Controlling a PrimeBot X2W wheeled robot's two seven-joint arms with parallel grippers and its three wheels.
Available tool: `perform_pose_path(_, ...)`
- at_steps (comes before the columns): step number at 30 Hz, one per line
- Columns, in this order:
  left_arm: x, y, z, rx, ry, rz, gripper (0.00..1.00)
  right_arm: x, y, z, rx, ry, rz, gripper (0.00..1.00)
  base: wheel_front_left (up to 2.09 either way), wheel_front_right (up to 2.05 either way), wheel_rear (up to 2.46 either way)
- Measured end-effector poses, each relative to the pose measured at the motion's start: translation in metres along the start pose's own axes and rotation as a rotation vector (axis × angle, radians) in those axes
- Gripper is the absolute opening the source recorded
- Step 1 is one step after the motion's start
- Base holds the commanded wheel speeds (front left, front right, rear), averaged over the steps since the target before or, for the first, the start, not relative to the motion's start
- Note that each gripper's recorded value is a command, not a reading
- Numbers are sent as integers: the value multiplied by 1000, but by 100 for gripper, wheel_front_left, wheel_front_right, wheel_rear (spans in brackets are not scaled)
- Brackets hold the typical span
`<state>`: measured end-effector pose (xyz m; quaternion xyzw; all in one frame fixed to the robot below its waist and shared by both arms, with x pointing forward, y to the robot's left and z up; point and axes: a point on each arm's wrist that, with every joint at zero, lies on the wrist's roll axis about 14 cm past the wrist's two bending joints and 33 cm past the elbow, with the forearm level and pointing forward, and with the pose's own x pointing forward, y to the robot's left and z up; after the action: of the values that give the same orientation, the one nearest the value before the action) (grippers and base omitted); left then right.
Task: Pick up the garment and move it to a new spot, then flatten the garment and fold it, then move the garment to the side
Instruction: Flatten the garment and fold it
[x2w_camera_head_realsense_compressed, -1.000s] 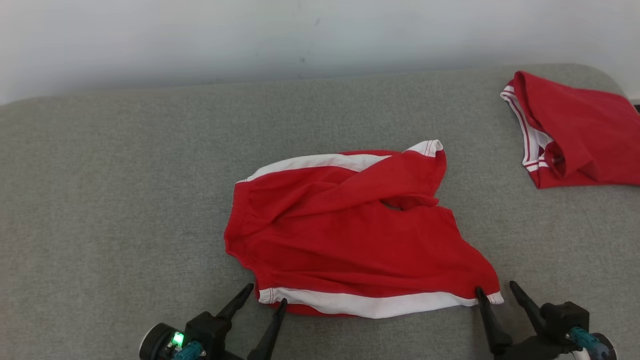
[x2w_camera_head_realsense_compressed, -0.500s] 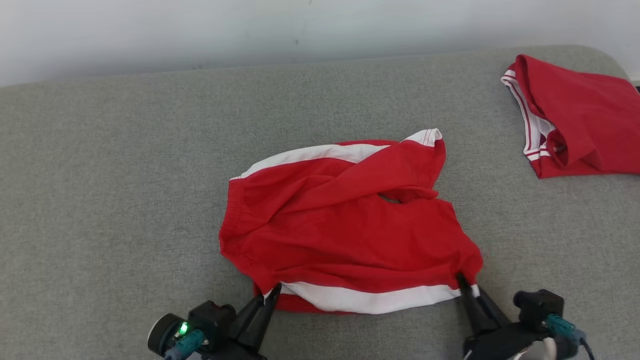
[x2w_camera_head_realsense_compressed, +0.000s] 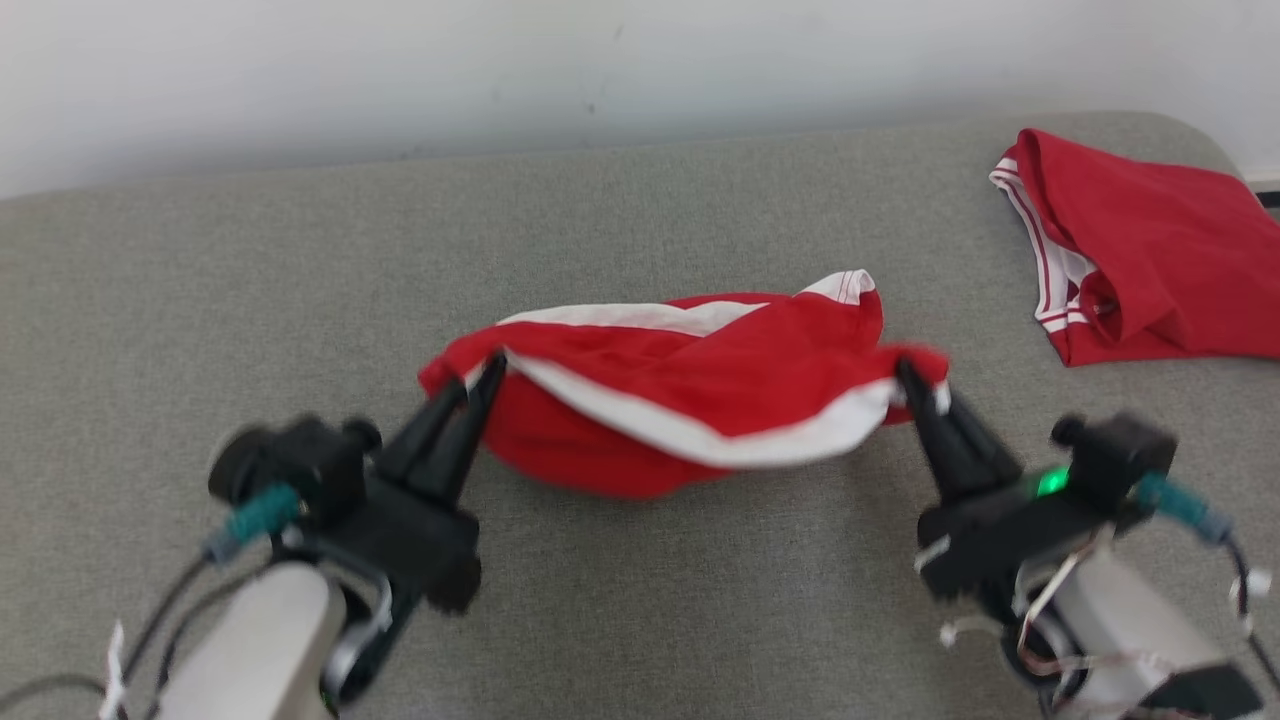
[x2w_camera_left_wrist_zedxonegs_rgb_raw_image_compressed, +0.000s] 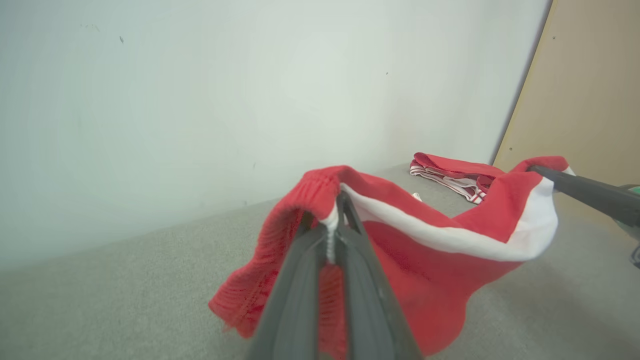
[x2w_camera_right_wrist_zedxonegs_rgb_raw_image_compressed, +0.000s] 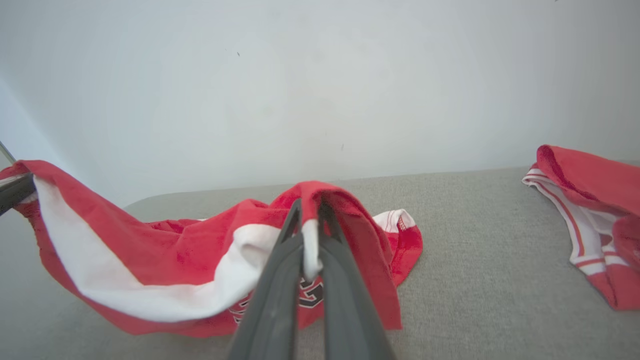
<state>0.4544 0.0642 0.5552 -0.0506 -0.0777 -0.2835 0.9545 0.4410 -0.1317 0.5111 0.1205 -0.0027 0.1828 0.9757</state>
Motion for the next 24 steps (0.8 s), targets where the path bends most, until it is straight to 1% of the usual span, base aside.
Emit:
perform_pose_path(4, 41, 11, 34, 41, -60, -50, 0, 38, -14, 50, 27, -98, -3, 0, 0, 0, 0)
perform_pose_path(9, 101, 40, 84, 80, -130, -62, 0, 93, -37, 121, 70, -216, -11, 0, 0, 0, 0)
perform_pose_path(11, 124, 52, 98, 87, -143, -62, 0, 118, -41, 148, 70, -251, 1, 0, 0, 0, 0)
perform_pose_path(13, 146, 63, 112, 117, -156, -65, 0, 141, -45, 176, 69, -289, 12, 0, 0, 0, 0)
perform_pose_path(14, 146, 63, 112, 117, -156, -65, 0, 141, -45, 176, 69, -289, 12, 0, 0, 0, 0)
perform_pose_path(16, 167, 74, 127, 108, -181, -61, 0, 161, -54, 202, 76, -332, 7, 0, 0, 0, 0)
perform_pose_path(18, 186, 83, 136, 131, -191, -62, 0, 180, -66, 222, 58, -359, -15, 0, 0, 0, 0)
perform_pose_path(20, 204, 98, 148, 139, -219, -40, 0, 198, -79, 234, 33, -365, -42, 0, 0, 0, 0)
perform_pose_path(21, 211, 104, 154, 126, -237, -30, 0, 207, -83, 240, 34, -375, -51, 0, 0, 0, 0)
perform_pose_path(22, 219, 109, 159, 111, -252, -21, 0, 216, -84, 244, 27, -381, -54, 0, 0, 0, 0)
perform_pose_path(24, 233, 117, 164, 129, -261, -14, 0, 231, -84, 253, 2, -397, -57, 0, 0, 0, 0)
